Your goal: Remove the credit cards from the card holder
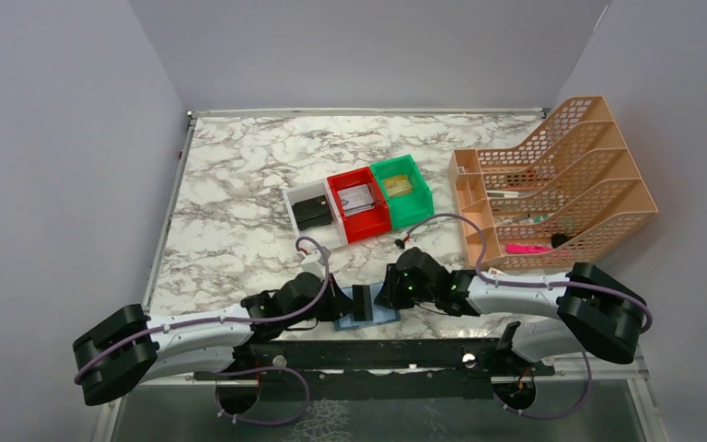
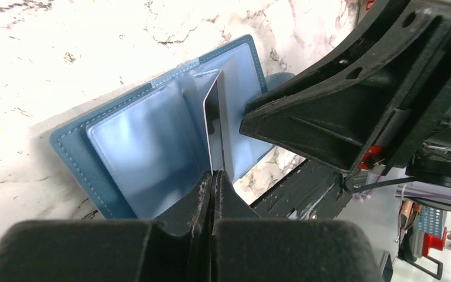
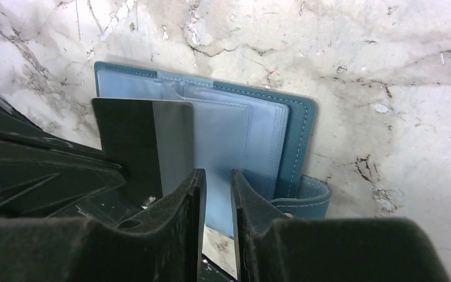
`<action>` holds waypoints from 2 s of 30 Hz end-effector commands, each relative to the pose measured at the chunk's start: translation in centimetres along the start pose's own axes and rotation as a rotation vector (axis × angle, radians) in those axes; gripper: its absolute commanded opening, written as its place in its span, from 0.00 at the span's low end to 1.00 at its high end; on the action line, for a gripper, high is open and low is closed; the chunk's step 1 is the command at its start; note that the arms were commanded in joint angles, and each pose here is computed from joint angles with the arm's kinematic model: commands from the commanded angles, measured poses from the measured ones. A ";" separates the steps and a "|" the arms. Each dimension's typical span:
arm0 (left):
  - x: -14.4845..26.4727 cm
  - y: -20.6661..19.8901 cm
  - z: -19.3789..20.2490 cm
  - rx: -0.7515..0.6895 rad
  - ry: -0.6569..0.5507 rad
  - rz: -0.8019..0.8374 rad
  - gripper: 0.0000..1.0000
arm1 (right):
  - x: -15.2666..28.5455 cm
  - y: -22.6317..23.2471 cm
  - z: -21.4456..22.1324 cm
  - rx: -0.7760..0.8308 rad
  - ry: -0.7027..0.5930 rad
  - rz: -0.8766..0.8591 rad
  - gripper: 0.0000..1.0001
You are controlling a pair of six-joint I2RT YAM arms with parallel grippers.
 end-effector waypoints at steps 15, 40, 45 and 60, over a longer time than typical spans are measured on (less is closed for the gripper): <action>0.9 0.7 0.0 -0.024 -0.029 -0.042 0.00 | 1.8 3.9 -0.7 0.120 0.062 -0.285 0.34; -1.0 -0.2 0.3 -0.061 0.049 0.019 0.22 | -1.8 0.0 1.0 -0.021 0.088 -0.058 0.40; -0.8 0.0 0.2 -0.051 0.024 -0.002 0.14 | -1.7 -0.1 0.8 -0.020 0.069 -0.036 0.40; 1.6 1.3 -0.1 -0.043 -0.065 -0.075 0.08 | -1.5 -0.2 0.5 -0.007 0.042 -0.005 0.40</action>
Point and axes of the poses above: each gripper's point midway between its finger pads, its own x axis back along the fingers, its own y axis along the line the jaws close on, z = x × y, the point moved 10 cm from there along x, back along the fingers, and after that the axes turned 15 degrees about -x, right-handed, at the moved point
